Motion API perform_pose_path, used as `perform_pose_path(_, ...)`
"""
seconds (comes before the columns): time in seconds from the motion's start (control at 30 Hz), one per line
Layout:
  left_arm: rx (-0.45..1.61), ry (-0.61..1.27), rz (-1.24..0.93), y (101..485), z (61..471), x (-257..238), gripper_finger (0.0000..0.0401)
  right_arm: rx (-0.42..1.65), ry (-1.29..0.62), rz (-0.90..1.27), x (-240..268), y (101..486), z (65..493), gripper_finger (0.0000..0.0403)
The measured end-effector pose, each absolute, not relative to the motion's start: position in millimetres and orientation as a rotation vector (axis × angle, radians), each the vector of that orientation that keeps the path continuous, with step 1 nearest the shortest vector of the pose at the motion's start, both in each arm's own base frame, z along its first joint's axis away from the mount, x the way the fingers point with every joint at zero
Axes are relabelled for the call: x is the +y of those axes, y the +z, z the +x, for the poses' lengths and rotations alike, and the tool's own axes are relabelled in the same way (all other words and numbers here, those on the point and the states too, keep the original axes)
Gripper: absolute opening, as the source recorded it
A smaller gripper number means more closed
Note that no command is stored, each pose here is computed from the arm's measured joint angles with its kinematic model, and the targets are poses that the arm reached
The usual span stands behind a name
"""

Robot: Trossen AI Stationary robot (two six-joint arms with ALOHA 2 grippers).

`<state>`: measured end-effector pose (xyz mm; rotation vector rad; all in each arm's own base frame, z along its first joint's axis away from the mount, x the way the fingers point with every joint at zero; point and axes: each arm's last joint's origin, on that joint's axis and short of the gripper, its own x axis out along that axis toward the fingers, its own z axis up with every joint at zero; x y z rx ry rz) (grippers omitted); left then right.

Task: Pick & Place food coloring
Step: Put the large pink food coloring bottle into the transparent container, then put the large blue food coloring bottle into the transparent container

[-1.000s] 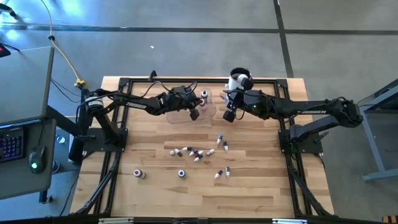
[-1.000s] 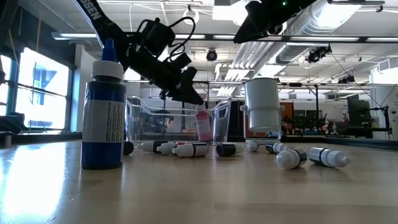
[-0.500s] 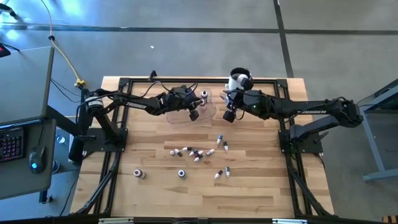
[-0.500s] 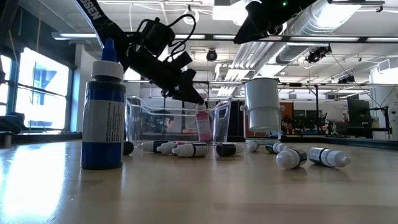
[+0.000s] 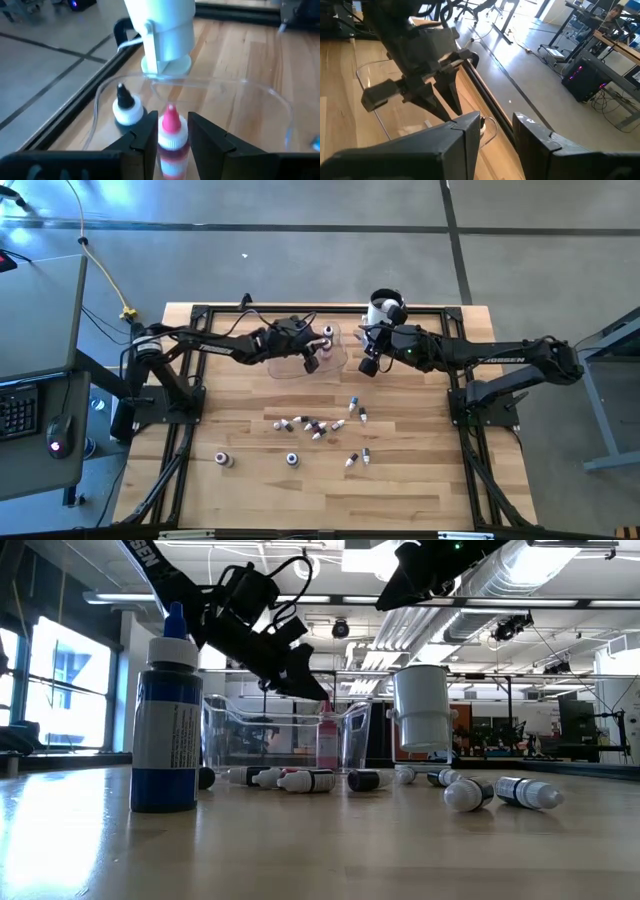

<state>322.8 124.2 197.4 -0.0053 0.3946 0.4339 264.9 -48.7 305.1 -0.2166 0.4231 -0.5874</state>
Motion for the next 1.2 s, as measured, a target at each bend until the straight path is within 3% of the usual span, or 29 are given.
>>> perform_pose_path(0.27, 0.515, 0.444, -0.057, 182.9, 319.8, 123.3, 0.0094, 0.424, -0.583, -0.214, -48.6, 304.9, 264.9, 0.0108)
perform_pose_path(0.57, 0.533, 0.450, -0.092, 157.4, 329.0, 126.7, 0.0005, 0.417, -0.484, -0.165, -46.0, 303.7, 266.2, 0.0108)
perform_pose_path(0.83, 0.474, 0.423, -0.073, 172.4, 339.4, 130.2, 0.0013, 0.419, -0.486, -0.182, -46.1, 304.0, 266.2, 0.0108)
perform_pose_path(1.07, 0.601, 0.454, -0.080, 178.8, 340.5, 131.4, 0.0009, 0.420, -0.484, -0.183, -46.1, 303.8, 266.3, 0.0108)
perform_pose_path(1.2, 0.657, 0.369, -0.117, 201.5, 335.8, 127.0, 0.0009, 0.425, -0.483, -0.184, -46.1, 303.3, 266.1, 0.0108)
